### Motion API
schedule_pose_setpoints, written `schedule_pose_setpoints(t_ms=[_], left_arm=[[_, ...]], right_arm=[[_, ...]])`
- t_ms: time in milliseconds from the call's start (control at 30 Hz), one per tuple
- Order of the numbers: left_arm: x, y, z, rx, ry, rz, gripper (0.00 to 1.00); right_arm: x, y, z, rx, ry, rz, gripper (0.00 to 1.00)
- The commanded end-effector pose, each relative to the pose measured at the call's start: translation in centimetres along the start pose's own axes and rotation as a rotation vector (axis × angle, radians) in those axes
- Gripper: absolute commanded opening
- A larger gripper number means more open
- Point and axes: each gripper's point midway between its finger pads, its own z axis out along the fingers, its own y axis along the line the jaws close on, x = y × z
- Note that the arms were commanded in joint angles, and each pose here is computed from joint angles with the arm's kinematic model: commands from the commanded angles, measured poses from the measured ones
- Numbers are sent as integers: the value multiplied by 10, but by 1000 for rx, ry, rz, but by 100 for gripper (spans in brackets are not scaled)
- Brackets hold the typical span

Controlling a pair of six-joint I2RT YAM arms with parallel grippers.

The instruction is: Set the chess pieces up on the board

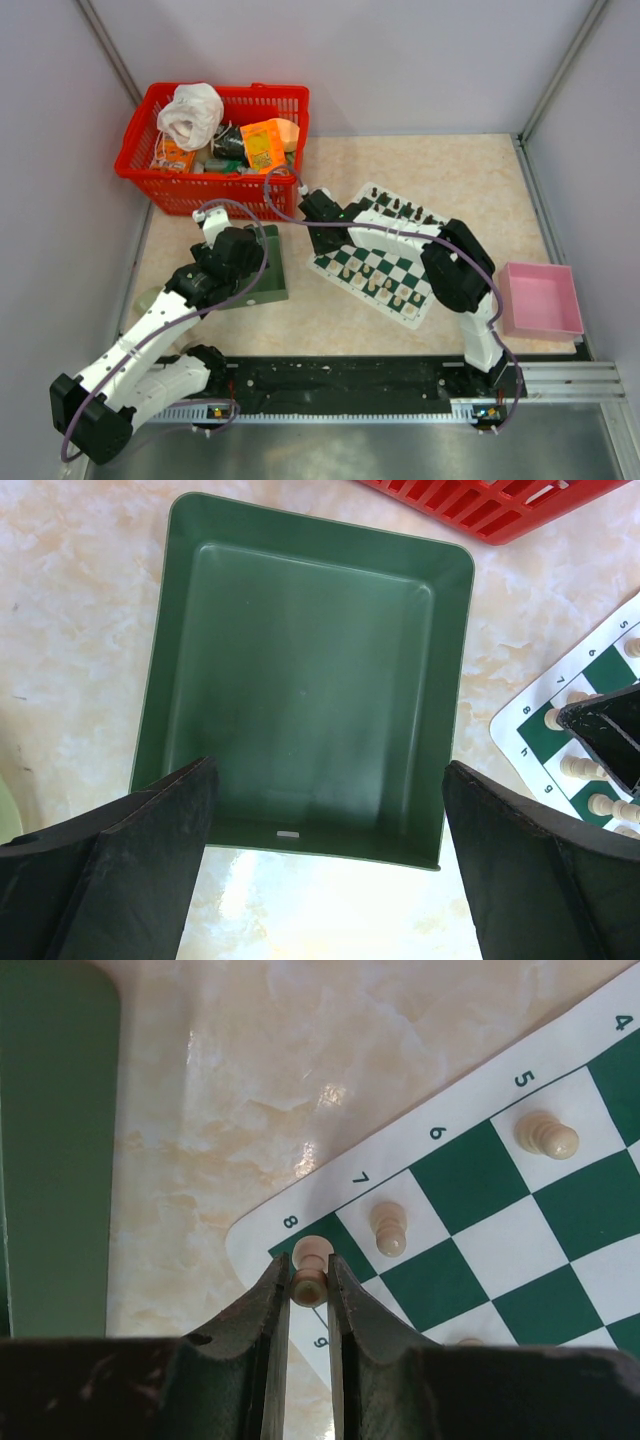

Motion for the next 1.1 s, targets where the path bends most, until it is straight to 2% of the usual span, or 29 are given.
schedule_pose_setpoints(t_ms=[0,1067], left_arm=[[-5,0,1,3,-24,-21,99],[-6,-3,1,13,-24,-25,99]], right_arm=[[13,2,3,-3,32,-7,17],[15,0,1,3,27,-2,17]])
